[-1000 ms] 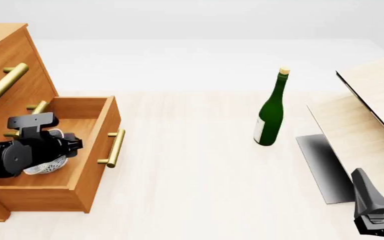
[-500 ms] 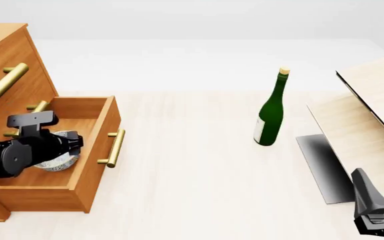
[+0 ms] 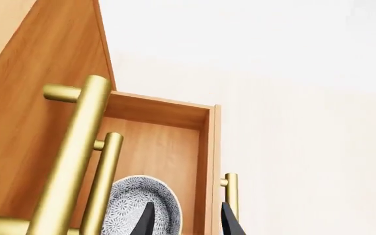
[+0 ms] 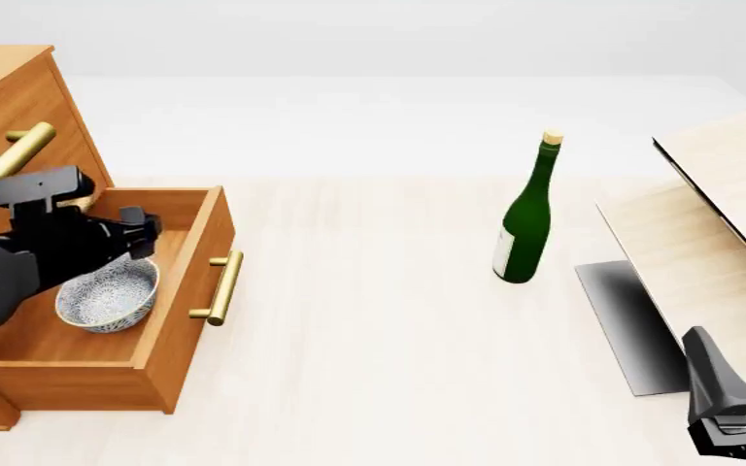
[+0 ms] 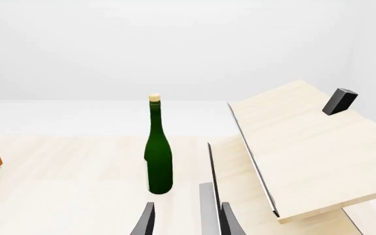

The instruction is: Put the bowl in the bottom drawer of the cabinet.

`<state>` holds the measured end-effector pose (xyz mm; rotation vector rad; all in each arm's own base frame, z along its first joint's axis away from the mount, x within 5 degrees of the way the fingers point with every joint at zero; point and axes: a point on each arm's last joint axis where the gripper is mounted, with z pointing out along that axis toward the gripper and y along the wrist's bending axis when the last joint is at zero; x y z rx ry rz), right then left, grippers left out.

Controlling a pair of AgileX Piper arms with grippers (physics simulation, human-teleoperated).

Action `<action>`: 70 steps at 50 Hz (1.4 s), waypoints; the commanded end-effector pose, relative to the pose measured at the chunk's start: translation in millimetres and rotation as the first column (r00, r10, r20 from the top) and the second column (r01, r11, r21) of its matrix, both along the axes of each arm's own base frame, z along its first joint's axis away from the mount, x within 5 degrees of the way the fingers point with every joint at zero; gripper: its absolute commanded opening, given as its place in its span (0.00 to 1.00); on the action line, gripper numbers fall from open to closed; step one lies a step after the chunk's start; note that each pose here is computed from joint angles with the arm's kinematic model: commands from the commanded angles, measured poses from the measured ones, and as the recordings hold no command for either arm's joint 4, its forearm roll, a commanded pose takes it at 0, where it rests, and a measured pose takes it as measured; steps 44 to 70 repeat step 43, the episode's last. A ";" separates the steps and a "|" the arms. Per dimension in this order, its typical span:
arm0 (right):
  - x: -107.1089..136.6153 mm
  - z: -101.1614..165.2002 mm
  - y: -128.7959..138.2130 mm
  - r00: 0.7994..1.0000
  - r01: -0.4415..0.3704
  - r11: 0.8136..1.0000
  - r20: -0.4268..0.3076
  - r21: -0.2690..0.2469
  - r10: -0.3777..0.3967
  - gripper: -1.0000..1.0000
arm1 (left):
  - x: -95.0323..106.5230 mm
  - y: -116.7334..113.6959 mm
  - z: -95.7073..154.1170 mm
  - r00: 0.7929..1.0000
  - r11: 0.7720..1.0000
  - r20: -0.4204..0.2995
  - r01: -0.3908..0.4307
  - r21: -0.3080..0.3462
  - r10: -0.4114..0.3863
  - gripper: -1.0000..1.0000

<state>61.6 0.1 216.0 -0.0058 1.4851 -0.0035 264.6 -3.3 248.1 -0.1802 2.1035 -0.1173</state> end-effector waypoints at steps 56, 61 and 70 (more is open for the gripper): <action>0.0 0.0 0.0 1.000 0.000 1.000 0.000 0.000 0.000 1.00 | -44.7 -28.8 87.0 0.974 0.991 0.206 0.108 -0.073 -0.091 1.00; 0.0 0.0 0.0 1.000 0.000 1.000 0.000 0.000 0.000 1.00 | -44.7 -28.8 87.0 0.974 0.991 0.206 0.108 -0.073 -0.091 1.00; 0.0 0.0 0.0 1.000 0.000 1.000 0.000 0.000 0.000 1.00 | -44.7 -28.8 87.0 0.974 0.991 0.206 0.108 -0.073 -0.091 1.00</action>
